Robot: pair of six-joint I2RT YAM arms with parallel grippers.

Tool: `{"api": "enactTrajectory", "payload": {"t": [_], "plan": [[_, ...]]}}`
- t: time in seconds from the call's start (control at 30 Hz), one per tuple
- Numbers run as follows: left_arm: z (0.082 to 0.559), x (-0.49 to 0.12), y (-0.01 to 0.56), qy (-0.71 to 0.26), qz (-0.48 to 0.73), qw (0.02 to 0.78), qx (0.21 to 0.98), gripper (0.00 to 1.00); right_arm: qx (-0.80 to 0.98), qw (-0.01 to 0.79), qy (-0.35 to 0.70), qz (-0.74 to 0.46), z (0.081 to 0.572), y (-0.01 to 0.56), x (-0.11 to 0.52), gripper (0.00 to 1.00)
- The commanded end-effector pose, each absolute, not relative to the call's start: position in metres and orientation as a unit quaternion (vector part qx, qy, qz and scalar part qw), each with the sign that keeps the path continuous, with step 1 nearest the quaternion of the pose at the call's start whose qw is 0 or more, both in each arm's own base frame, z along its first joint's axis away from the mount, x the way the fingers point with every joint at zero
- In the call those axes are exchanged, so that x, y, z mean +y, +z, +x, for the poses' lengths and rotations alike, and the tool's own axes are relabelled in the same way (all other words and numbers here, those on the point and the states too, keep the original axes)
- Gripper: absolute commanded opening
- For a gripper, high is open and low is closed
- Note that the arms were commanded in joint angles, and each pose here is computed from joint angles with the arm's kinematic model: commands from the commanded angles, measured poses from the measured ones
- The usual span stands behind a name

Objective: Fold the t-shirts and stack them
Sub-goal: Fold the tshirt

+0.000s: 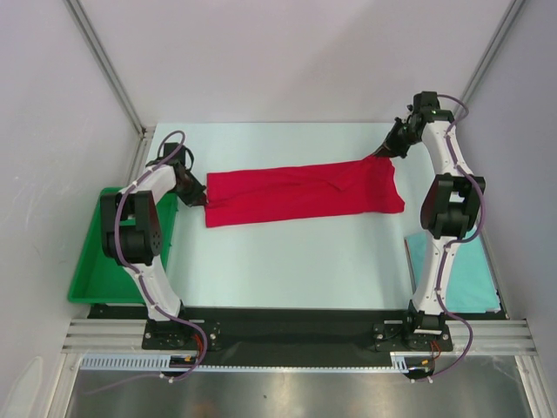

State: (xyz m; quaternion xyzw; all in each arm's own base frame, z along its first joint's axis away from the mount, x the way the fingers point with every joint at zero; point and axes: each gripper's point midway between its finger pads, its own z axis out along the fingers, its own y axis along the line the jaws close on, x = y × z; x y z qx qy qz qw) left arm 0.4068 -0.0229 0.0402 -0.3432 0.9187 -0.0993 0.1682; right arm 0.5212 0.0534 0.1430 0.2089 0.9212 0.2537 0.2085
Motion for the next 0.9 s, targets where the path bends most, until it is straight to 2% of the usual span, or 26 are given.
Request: {"api": "enactTrajectory", "payload": {"t": [0.0, 0.33, 0.43, 0.63, 0.73, 0.83, 0.87], "plan": [[0.418, -0.017, 0.051, -0.099, -0.335, 0.193, 0.917, 0.00, 0.916, 0.220, 0.255, 0.218, 0.533, 0.140, 0.045, 0.00], [0.426, -0.019, 0.046, -0.108, -0.333, 0.192, 0.917, 0.01, 0.915, 0.207, 0.263, 0.224, 0.536, 0.125, 0.045, 0.00], [0.430, -0.021, 0.046, -0.115, -0.325, 0.198, 0.918, 0.08, 0.914, 0.209, 0.264, 0.225, 0.538, 0.124, 0.046, 0.00], [0.433, -0.020, 0.044, -0.113, -0.318, 0.199, 0.920, 0.10, 0.912, 0.209, 0.273, 0.223, 0.545, 0.123, 0.052, 0.00], [0.433, -0.018, 0.048, -0.104, -0.315, 0.203, 0.921, 0.21, 0.913, 0.206, 0.274, 0.221, 0.547, 0.122, 0.058, 0.00], [0.432, -0.009, 0.063, -0.084, -0.310, 0.228, 0.919, 0.37, 0.912, 0.207, 0.274, 0.225, 0.552, 0.118, 0.059, 0.00], [0.431, -0.007, 0.067, -0.077, -0.307, 0.235, 0.919, 0.47, 0.912, 0.208, 0.273, 0.226, 0.553, 0.117, 0.058, 0.00]]}}
